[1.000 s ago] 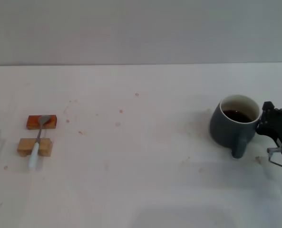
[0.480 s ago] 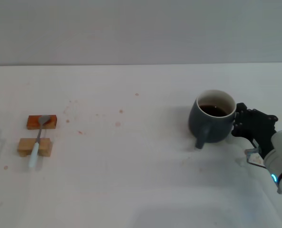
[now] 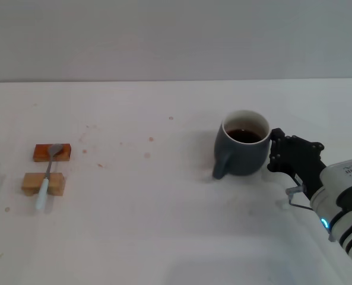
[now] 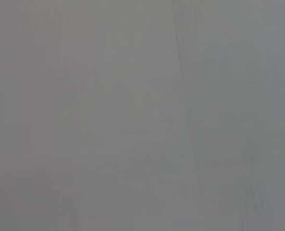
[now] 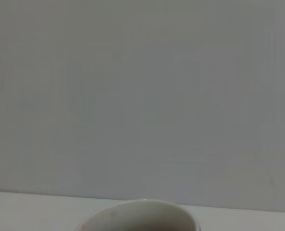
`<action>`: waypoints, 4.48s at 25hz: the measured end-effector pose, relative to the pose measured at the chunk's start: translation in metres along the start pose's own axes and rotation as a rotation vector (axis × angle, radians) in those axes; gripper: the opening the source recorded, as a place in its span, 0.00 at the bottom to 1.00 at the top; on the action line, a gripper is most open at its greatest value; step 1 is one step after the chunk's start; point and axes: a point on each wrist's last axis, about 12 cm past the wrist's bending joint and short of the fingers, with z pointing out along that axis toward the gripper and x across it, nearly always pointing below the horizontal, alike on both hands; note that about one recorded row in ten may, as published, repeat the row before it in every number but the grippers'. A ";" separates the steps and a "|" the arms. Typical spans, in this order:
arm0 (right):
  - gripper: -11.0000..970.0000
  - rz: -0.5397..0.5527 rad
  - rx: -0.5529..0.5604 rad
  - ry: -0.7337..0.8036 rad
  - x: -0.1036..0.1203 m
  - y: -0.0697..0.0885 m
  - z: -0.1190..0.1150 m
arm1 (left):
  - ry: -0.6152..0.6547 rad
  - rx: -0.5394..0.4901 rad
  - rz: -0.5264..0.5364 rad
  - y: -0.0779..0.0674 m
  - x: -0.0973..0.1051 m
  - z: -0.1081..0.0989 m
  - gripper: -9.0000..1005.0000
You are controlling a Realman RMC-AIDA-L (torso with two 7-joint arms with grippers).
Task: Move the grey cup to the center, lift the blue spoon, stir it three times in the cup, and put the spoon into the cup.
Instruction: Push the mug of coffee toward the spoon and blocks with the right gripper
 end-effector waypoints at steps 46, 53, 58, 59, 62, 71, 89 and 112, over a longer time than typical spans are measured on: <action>0.01 0.005 0.007 0.060 -0.008 -0.001 0.022 | -0.011 -0.008 -0.001 0.000 -0.002 0.005 0.78; 0.01 0.015 -0.030 0.105 -0.007 0.010 0.026 | -0.012 -0.007 -0.001 0.000 -0.002 0.005 0.77; 0.01 0.015 -0.066 0.105 -0.007 0.020 0.026 | -0.011 -0.007 -0.001 0.000 -0.002 0.005 0.77; 0.01 0.016 -0.074 0.104 -0.008 0.022 0.026 | -0.011 -0.007 -0.001 0.000 -0.002 0.005 0.77; 0.01 0.017 -0.102 0.100 -0.010 0.030 0.027 | -0.012 -0.007 -0.001 0.000 -0.002 0.005 0.76; 0.01 0.027 -0.152 0.088 -0.015 0.045 0.028 | -0.012 -0.007 -0.001 0.000 -0.002 0.005 0.76; 0.01 0.018 -0.128 0.083 -0.014 0.037 0.030 | -0.007 -0.011 -0.001 0.001 -0.001 0.003 0.75; 0.01 0.020 -0.189 0.083 -0.023 0.055 0.037 | -0.009 -0.006 0.001 0.001 -0.001 0.006 0.73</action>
